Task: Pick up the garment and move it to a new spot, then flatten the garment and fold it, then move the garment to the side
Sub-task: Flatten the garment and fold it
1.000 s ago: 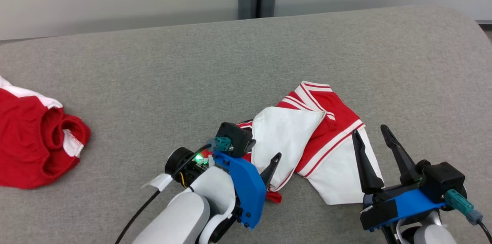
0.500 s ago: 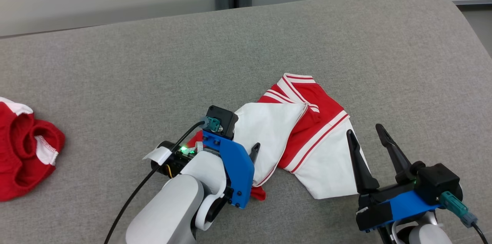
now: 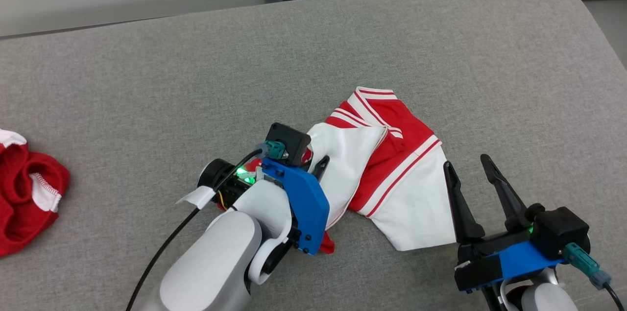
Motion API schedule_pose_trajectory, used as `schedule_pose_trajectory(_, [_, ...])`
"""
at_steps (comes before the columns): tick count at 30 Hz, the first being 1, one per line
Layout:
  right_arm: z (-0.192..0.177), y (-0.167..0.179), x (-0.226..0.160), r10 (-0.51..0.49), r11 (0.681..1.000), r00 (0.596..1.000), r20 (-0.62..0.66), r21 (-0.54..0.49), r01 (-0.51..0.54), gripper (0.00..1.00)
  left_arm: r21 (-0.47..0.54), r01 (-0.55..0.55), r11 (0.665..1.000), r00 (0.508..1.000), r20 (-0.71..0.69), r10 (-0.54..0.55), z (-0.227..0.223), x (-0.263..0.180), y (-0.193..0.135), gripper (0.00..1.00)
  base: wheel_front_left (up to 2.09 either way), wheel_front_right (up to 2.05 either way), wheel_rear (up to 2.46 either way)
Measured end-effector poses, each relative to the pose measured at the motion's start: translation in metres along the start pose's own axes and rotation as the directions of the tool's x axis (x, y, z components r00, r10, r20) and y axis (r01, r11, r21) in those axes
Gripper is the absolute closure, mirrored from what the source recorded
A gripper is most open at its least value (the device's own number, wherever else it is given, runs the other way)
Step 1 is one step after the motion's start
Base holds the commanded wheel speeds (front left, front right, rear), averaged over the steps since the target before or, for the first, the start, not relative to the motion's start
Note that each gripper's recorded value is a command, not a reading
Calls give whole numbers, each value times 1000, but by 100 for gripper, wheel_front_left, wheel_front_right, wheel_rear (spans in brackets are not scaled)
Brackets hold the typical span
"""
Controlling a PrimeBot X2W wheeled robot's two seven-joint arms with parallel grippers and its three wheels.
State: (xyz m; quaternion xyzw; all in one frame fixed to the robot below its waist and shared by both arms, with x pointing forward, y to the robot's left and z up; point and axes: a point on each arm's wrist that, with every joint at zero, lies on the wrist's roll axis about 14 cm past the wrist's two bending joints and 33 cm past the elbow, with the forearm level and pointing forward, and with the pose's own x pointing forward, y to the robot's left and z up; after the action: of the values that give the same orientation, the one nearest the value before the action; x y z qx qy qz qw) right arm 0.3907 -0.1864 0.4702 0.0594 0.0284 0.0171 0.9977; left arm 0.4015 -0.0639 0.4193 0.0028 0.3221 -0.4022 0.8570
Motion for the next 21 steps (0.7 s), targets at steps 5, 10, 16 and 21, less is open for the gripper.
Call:
schedule_pose_trajectory(5, [-1, -4, 0, -13, 1000, 1000, -1, 5, 13, 0, 61, -19, 998, 990, 144, 10, 39, 1, 9, 100, 0, 0, 0])
schedule_pose_trajectory(10, [-6, -9, 3, -25, 1000, 1000, -10, 7, 25, 0, 166, -98, 981, 939, 343, 36, 110, -1, 36, 100, 0, 0, 0])
schedule_pose_trajectory(16, [-18, -16, 6, -48, 999, 998, -43, 18, 48, 0, 246, -175, 953, 905, 423, 57, 156, 21, 76, 100, 0, 0, 0])
schedule_pose_trajectory(21, [-34, -31, 3, -96, 995, 992, -84, 11, 97, 0, 277, -227, 934, 861, 506, 59, 194, 38, 101, 100, 0, 0, 0])
